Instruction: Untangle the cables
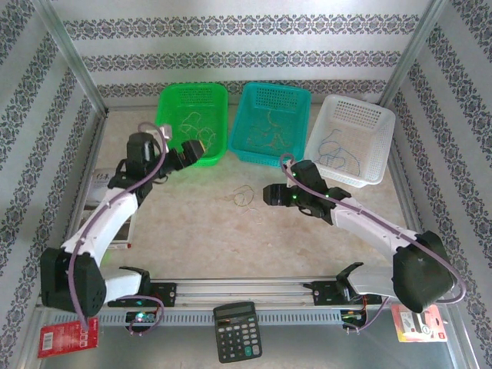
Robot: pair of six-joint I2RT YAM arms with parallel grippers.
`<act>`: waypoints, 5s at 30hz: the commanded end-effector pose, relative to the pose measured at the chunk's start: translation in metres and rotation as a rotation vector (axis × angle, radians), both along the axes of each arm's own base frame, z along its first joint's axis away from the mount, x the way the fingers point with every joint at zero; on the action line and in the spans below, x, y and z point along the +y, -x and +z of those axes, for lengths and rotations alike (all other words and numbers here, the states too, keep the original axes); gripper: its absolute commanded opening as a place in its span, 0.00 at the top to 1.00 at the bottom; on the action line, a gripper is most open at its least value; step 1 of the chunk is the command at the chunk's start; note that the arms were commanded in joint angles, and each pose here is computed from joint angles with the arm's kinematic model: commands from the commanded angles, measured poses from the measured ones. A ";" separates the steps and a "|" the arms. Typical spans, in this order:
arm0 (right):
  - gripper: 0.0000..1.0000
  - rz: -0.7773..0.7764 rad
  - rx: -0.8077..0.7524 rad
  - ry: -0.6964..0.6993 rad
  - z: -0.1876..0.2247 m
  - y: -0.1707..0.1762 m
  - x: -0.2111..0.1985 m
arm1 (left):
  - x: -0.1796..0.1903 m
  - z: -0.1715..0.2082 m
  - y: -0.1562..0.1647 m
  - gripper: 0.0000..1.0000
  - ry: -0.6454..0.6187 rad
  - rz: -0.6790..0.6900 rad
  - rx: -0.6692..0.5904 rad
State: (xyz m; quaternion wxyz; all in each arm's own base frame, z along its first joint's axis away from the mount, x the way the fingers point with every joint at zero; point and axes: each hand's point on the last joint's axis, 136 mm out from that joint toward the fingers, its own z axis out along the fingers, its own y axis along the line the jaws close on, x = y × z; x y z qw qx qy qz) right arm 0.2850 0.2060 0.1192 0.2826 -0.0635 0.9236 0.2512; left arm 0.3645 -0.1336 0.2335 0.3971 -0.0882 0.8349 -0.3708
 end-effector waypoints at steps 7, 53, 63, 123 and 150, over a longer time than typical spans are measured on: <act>0.10 -0.011 -0.009 0.076 -0.002 -0.009 0.020 | -0.008 -0.034 0.040 0.00 -0.034 0.052 0.027; 0.73 0.197 0.220 0.186 -0.088 -0.011 0.086 | -0.038 -0.067 0.037 0.00 -0.008 0.014 0.100; 1.00 0.213 0.179 0.139 -0.054 -0.008 0.084 | -0.039 -0.059 0.038 0.00 0.006 0.010 0.089; 1.00 0.296 -0.062 -0.352 0.081 0.011 0.091 | -0.148 0.015 0.028 0.75 0.417 -0.264 -0.020; 0.73 0.104 -0.133 -0.279 0.045 -0.037 0.080 | -0.154 0.162 0.049 1.00 0.640 -0.364 -0.238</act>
